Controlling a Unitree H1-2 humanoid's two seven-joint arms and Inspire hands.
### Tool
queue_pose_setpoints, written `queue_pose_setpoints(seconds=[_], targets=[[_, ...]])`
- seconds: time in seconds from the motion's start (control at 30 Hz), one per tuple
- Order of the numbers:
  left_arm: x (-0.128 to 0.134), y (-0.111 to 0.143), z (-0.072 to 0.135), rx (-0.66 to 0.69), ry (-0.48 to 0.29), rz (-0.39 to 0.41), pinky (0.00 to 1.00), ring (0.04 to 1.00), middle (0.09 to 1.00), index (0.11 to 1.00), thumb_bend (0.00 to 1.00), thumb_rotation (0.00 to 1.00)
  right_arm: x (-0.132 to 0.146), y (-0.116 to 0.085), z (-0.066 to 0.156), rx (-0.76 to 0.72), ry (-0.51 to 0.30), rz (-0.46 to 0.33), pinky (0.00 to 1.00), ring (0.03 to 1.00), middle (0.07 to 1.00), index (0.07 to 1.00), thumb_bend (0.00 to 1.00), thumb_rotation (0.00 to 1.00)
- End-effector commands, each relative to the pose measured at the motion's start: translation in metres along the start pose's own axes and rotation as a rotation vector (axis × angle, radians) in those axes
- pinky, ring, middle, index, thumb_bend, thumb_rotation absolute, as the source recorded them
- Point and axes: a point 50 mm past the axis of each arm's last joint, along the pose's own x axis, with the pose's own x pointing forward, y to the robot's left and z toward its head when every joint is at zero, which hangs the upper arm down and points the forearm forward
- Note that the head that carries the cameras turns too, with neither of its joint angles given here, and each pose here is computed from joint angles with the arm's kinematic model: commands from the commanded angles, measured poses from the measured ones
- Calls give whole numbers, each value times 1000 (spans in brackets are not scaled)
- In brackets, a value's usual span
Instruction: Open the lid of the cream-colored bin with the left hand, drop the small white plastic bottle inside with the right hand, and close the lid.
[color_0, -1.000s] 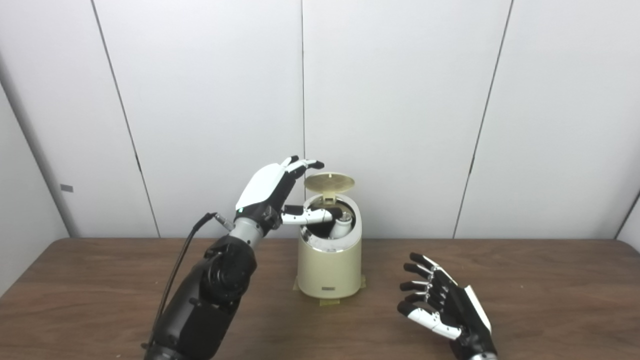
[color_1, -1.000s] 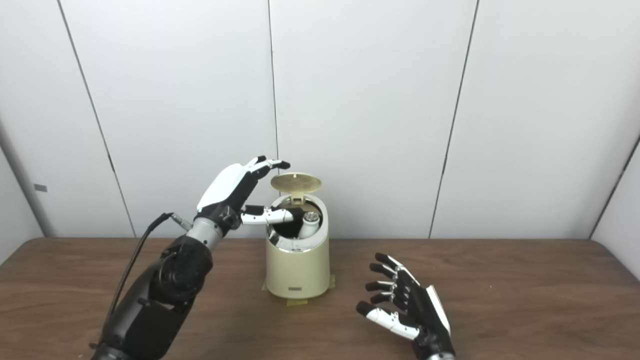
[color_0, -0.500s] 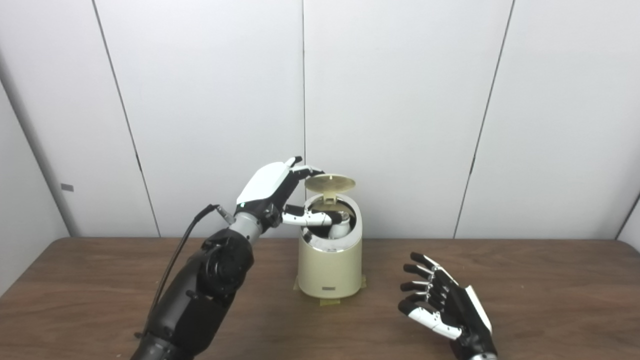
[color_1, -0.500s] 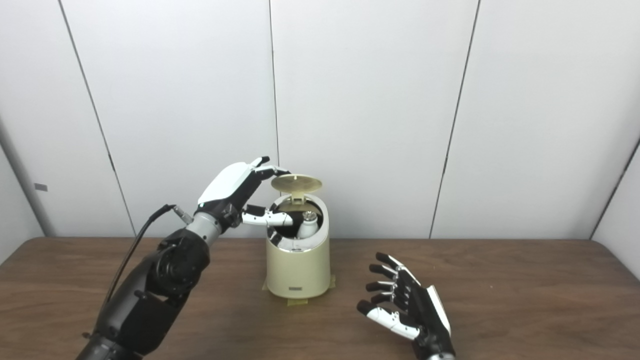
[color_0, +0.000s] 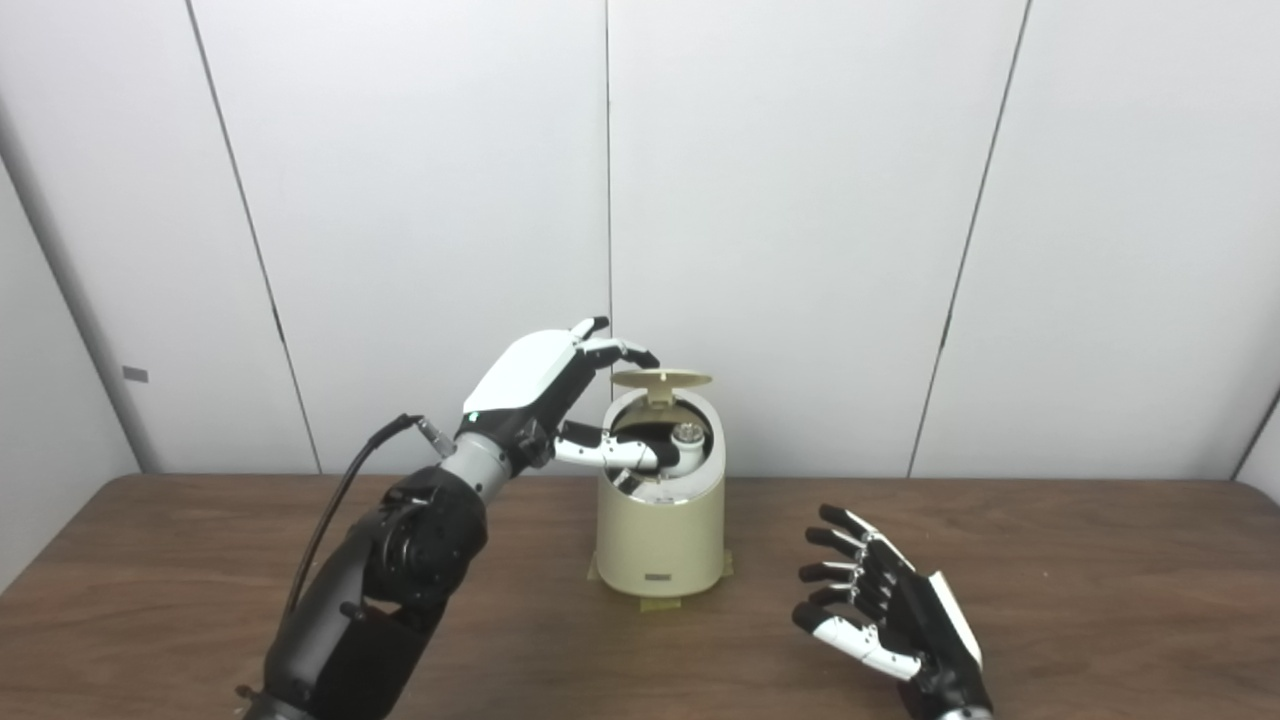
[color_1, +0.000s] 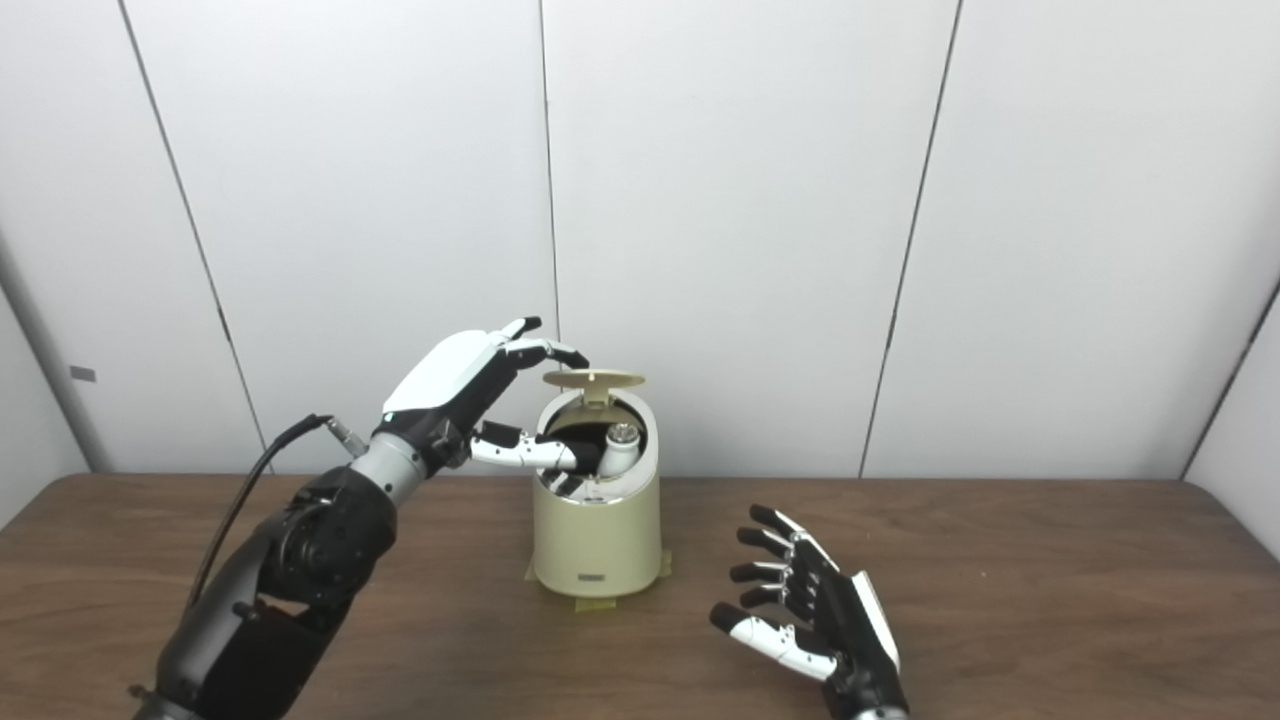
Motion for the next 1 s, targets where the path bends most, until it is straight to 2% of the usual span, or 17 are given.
queue_pose_setpoints(seconds=[0.0,0.2,0.37,0.73,0.97], targets=[[5,22,14,-5,-55,49,1000,1000,856,800,910,555,11,-1,19,0,-91,-13,554,661,791,844,853,383],[-1,13,13,-49,-63,27,1000,1000,846,791,920,522,11,0,21,-1,-93,-12,552,659,794,846,845,385],[-6,6,12,-55,-63,-5,1000,1000,852,795,918,550,11,1,22,9,-93,-13,550,658,796,846,857,398],[-12,-10,11,142,-88,-72,1000,994,823,808,910,574,11,3,26,8,-94,-15,554,665,803,844,853,398],[-17,-24,11,298,-126,-108,1000,975,800,793,919,543,10,4,28,14,-88,-18,553,668,802,839,858,397]])
